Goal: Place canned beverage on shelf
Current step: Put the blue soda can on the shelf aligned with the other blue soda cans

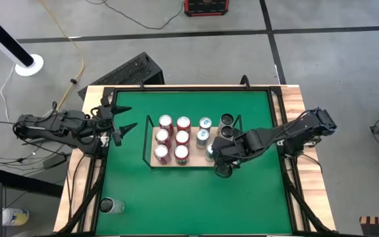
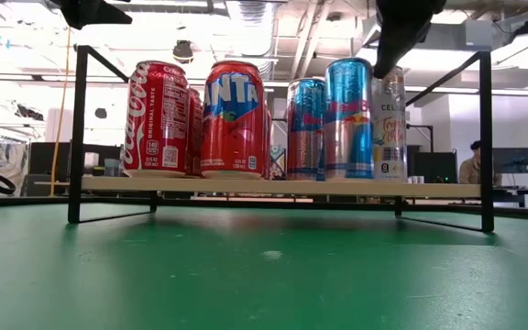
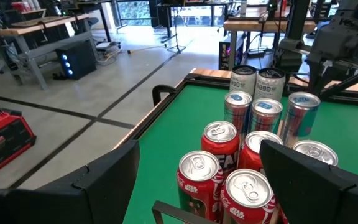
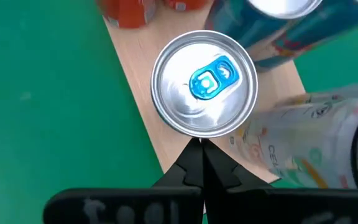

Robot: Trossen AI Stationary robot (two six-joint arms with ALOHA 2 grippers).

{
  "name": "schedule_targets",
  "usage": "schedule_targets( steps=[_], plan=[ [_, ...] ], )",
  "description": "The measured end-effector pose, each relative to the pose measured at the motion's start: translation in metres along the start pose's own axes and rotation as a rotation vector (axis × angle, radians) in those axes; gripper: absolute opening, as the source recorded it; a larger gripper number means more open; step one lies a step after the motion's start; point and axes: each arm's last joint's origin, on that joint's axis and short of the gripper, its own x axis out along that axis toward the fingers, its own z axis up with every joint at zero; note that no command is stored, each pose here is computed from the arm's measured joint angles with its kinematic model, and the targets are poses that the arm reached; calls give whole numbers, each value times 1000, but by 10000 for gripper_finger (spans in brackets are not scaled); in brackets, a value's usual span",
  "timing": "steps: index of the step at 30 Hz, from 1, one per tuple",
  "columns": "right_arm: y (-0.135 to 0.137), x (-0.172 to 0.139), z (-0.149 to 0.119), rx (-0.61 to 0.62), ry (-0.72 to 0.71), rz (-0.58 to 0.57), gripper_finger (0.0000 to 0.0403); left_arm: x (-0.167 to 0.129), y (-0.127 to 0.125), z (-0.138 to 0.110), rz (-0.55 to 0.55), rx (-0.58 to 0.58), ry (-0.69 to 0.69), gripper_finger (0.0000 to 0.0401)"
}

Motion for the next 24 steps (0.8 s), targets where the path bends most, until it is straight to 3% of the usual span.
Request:
schedule_targets(
  steps=[14,24],
  plan=[
    [-5,2,3,-13,-17,-42,14,0,0,0,0,1,4,320],
    [4,37,16,-60,9,-47,21,0,0,0,0,0,4,320]
  ],
)
